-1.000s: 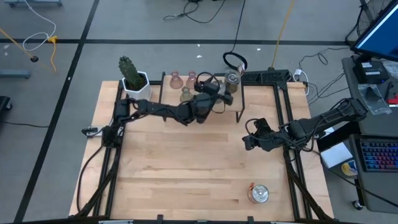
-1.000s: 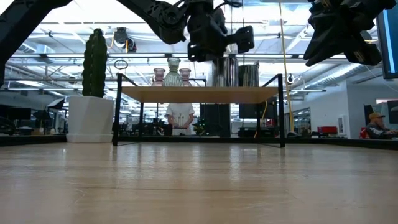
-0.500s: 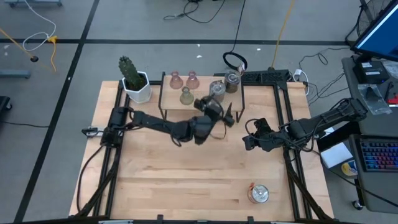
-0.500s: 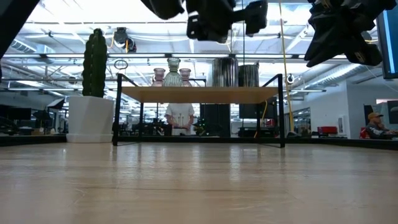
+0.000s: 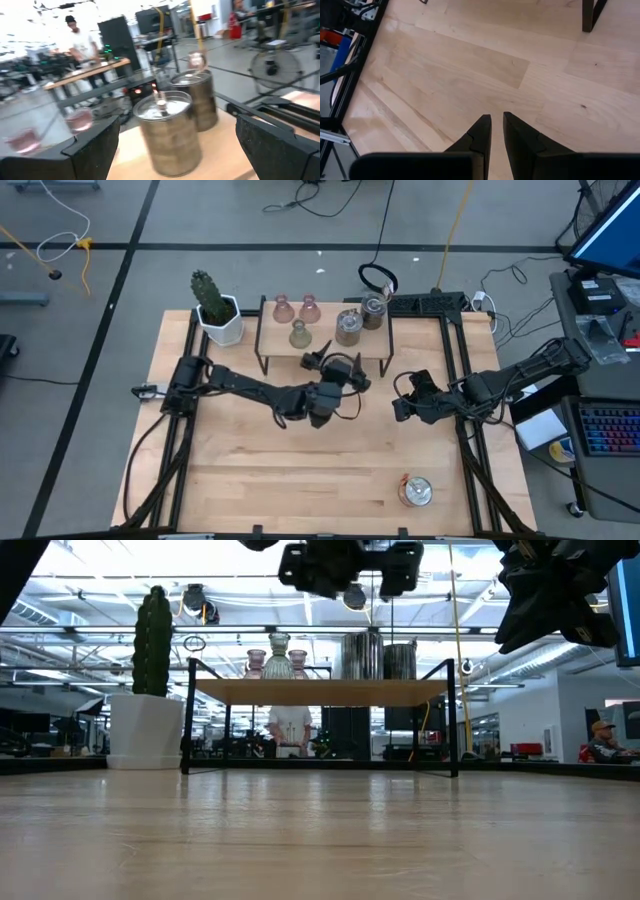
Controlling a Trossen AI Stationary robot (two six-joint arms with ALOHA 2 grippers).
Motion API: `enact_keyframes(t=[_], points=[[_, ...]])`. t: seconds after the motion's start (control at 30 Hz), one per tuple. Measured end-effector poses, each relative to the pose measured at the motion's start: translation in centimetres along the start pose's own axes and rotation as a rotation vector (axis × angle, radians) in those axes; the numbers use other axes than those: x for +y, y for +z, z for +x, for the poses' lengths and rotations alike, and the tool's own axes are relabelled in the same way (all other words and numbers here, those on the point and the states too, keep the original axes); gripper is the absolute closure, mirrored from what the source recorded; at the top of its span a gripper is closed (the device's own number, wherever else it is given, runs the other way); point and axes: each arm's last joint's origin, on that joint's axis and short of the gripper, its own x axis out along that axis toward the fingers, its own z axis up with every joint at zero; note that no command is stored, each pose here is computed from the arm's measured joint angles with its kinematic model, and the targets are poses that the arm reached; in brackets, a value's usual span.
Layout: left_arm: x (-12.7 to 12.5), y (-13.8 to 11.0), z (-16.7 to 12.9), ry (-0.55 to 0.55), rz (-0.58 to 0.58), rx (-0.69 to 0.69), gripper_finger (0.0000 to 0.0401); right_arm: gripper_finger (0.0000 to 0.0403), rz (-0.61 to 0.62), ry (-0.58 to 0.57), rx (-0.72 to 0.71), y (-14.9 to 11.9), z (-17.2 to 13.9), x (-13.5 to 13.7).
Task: Pick & Place candle stick holders
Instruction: Put the top silver scented candle on the shelf
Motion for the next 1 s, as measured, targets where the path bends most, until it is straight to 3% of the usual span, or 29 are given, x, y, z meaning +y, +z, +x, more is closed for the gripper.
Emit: enact_keyframes(t=[0.27,0.5,0.8,1.0], points=[[0.1,0.2,-1.0,0.088,0.048,0.014,0.0011,0.0358,0.001,0.001,0.000,0.0,0.0,0.0],[0.0,0.2,-1.2,0.065,0.085,0.010,0.0011,0.0358,0.018,0.001,0.000,0.0,0.0,0.0],[-0.3,-0.1,-1.8,0.018,-0.076,0.006,0.0014,0.0358,0.020,0.001,0.000,0.0,0.0,0.0],[-0.6,-1.1,-0.8,-0.110,-0.184,0.039,0.0080,0.0358,0.010,0.001,0.000,0.0,0.0,0.0]])
